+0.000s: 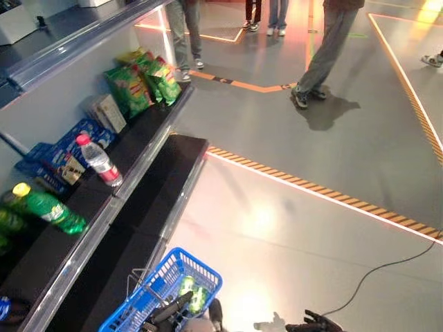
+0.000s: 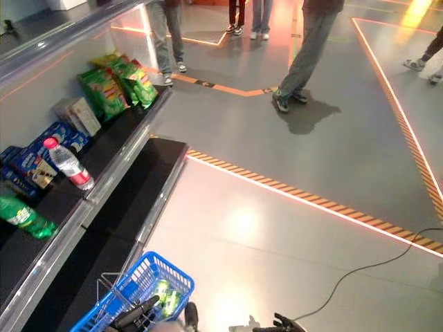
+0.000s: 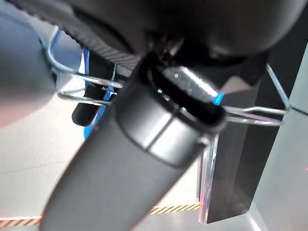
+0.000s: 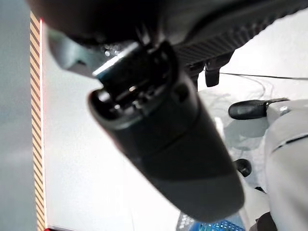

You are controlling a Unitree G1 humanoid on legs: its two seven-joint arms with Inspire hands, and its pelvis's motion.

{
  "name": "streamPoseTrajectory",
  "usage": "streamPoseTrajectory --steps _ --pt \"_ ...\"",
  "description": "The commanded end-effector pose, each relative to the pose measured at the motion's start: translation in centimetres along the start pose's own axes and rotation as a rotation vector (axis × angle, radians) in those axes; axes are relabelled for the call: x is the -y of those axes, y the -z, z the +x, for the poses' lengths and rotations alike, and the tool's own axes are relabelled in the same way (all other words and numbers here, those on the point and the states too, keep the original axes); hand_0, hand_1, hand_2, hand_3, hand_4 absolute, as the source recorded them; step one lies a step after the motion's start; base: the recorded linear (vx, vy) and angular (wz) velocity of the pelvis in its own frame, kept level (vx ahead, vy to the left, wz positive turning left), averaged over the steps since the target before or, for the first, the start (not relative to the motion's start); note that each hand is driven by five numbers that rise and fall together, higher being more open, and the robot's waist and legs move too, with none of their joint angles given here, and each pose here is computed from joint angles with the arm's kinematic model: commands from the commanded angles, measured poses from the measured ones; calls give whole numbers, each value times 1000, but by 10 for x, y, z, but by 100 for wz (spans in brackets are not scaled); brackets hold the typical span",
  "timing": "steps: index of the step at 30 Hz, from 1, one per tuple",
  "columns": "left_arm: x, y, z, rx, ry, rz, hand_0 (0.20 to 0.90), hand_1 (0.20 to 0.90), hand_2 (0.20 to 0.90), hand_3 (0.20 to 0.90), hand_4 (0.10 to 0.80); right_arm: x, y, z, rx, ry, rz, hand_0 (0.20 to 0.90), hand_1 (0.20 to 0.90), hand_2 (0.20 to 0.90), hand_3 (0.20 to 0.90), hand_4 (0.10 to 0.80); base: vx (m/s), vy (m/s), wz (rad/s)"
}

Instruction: Pick up the drink and place into the basket.

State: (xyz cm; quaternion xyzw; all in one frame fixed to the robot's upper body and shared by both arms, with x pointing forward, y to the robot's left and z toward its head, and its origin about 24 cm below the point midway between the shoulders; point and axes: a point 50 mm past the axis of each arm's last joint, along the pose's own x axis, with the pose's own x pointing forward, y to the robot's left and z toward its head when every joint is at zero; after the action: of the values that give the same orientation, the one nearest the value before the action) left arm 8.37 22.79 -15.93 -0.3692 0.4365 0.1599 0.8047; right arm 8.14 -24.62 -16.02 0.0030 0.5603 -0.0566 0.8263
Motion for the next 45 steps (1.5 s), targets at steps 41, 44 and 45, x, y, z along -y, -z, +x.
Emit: streamPoseTrajectory --steps 41,44,45 --pt "22 -26 8 24 144 190 300 300 300 200 100 20 -23 -2 122 83 51 900 900 900 900 800 251 -121 62" --pt "25 -27 10 39 154 173 300 300 300 200 100 24 -33 -2 149 90 42 900 900 900 900 800 48 -21 67" --pt "25 -27 10 37 157 173 300 300 300 200 100 24 -34 -2 150 92 39 900 900 900 900 800 118 61 84"
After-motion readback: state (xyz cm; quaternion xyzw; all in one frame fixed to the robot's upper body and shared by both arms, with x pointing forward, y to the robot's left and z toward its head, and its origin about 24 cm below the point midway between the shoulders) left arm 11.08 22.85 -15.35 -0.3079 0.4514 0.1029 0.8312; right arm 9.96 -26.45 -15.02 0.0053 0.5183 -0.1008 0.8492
